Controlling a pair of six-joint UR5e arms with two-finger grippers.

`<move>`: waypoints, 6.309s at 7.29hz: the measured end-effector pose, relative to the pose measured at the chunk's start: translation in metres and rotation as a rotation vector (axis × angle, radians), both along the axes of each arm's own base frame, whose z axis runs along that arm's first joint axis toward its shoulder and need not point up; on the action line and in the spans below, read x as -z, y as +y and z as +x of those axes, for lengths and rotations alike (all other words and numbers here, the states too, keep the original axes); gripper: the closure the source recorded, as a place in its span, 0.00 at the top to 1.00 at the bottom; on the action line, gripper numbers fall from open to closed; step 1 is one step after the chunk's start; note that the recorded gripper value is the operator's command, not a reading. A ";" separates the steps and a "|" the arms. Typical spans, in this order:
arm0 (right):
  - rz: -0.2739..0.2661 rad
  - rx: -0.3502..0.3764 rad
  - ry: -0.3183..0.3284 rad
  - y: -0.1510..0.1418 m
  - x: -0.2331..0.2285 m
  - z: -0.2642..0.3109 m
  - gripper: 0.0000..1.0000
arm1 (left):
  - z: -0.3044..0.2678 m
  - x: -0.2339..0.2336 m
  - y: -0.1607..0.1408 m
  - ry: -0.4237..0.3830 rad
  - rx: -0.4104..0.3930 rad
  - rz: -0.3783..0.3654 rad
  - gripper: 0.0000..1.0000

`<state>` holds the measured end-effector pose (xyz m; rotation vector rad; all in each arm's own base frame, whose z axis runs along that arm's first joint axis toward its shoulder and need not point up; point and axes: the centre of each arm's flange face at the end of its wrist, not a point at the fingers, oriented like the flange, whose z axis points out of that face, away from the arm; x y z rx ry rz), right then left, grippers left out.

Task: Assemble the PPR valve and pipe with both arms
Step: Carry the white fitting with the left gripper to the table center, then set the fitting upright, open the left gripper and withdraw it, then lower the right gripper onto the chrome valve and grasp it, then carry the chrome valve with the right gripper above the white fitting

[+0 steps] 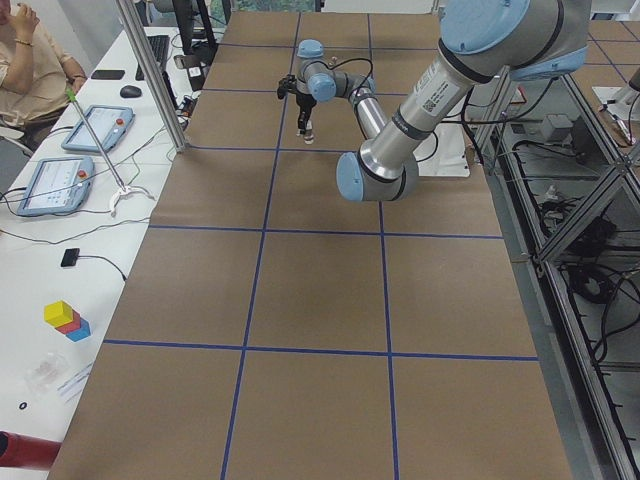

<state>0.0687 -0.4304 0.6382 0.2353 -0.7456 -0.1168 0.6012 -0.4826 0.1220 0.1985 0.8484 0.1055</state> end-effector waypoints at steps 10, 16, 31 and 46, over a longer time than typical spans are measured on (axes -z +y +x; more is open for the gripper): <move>-0.006 0.000 -0.001 0.001 -0.002 0.000 1.00 | 0.018 -0.023 0.005 -0.029 0.006 0.011 1.00; -0.011 -0.005 -0.036 -0.001 0.004 -0.003 1.00 | -0.131 -0.024 0.019 -0.033 -0.066 0.152 1.00; 0.016 0.155 -0.062 0.038 0.040 -0.251 0.86 | -0.570 -0.337 -0.025 -0.226 -0.215 0.232 1.00; -0.169 -0.021 -0.113 -0.042 0.272 -0.335 0.00 | -0.638 -0.394 0.008 -0.134 -0.124 0.100 1.00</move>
